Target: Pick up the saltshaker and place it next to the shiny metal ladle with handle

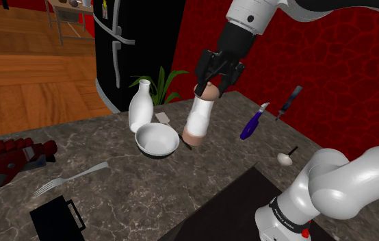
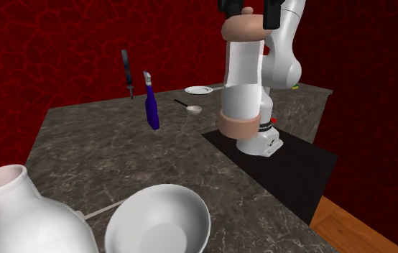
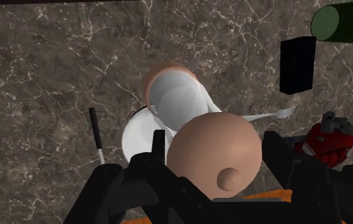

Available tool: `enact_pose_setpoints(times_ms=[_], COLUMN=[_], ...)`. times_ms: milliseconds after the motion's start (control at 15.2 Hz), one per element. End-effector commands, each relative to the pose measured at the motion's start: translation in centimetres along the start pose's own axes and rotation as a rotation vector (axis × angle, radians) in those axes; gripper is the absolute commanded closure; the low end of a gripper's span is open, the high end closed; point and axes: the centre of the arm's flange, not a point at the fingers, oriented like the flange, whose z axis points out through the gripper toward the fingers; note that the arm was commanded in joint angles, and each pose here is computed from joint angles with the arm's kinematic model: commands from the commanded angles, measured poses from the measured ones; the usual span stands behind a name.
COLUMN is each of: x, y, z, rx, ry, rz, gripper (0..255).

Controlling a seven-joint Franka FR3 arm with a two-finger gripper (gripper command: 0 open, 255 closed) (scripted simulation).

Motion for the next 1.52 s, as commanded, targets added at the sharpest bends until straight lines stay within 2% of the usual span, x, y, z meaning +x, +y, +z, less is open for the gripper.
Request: enact_pose_setpoints(times_ms=[0, 330, 1452], x=[0.0, 0.0, 1.8], y=[-0.2, -0.6, 21.5], z=[-1.1, -3.5, -7.3], rx=[0.000, 0.000, 0.000], ry=[0.000, 0.000, 0.000], rz=[0.000, 0.000, 0.000], gripper=[255, 255, 255])
